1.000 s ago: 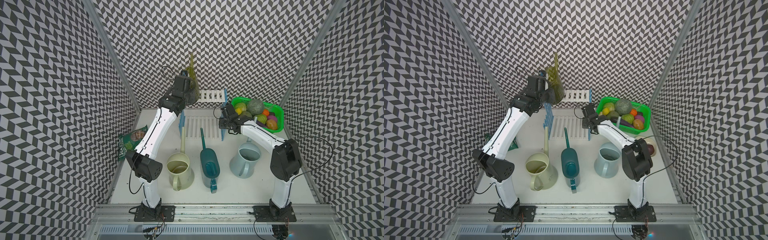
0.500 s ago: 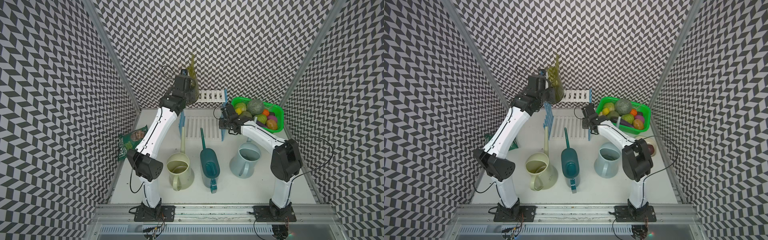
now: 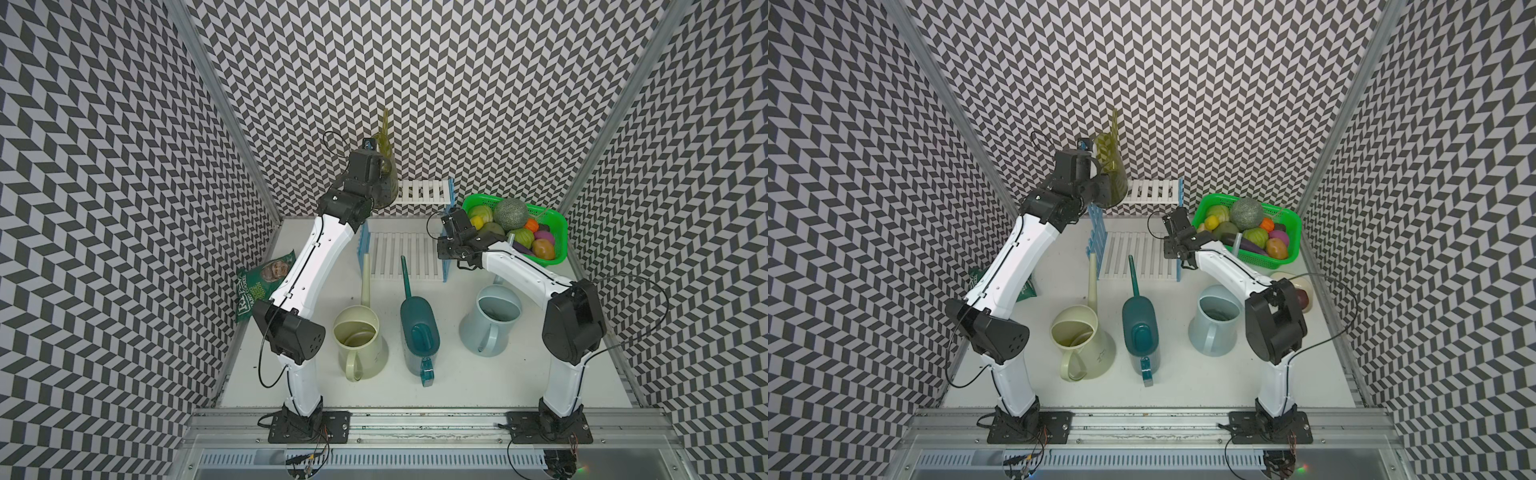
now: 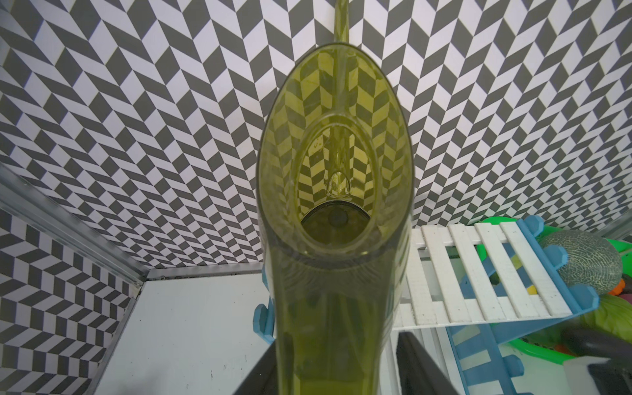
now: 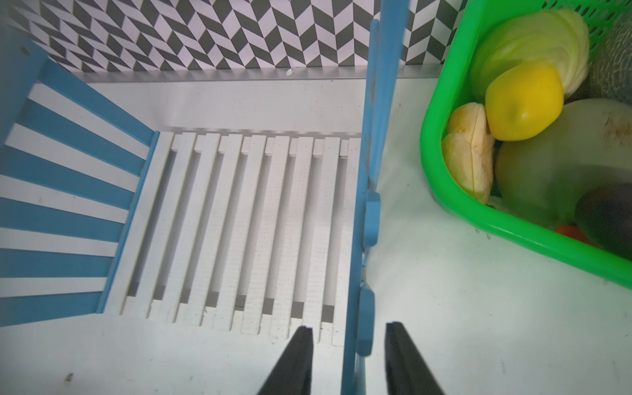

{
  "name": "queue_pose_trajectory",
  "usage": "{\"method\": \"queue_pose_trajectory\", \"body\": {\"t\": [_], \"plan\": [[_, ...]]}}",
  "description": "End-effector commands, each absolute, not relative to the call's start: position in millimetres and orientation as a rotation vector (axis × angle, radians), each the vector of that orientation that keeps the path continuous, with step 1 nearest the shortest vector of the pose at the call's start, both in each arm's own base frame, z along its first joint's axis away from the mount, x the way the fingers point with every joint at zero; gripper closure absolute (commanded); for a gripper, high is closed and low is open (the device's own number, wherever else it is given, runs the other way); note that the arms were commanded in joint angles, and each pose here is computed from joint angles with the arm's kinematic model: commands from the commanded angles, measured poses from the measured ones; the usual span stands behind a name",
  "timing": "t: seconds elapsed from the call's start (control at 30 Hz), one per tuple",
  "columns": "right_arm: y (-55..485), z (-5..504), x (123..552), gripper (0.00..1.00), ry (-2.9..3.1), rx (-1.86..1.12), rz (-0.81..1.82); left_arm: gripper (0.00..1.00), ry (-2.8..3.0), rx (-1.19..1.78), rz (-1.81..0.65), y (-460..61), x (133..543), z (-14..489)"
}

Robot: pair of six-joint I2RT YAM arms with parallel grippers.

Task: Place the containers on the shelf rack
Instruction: 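Adjust the shelf at the center of the board, then pick up a container from the center of the board.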

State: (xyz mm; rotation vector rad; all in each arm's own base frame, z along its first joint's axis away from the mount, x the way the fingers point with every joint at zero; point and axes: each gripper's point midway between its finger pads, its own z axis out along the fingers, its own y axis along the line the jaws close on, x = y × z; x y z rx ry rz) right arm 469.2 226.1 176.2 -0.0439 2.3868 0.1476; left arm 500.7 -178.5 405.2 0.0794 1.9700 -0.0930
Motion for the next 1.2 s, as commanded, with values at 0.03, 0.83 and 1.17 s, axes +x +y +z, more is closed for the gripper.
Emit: {"method": "queue_pose_trajectory", "body": {"t": [0.03,0.83,1.17], "plan": [[231,230,469,0.52,2.274,-0.048,0.211,0.42,1.889,0.105,-0.117,-174,478,442],[172,295,356,0.19,2.140,-0.013,0.217,0.00,1.780,0.510,-0.155,-159,357,403],[114,266,254,0.20,2.289,0.122,0.190,0.00,1.801,0.591,-0.249,-176,352,375]]}}
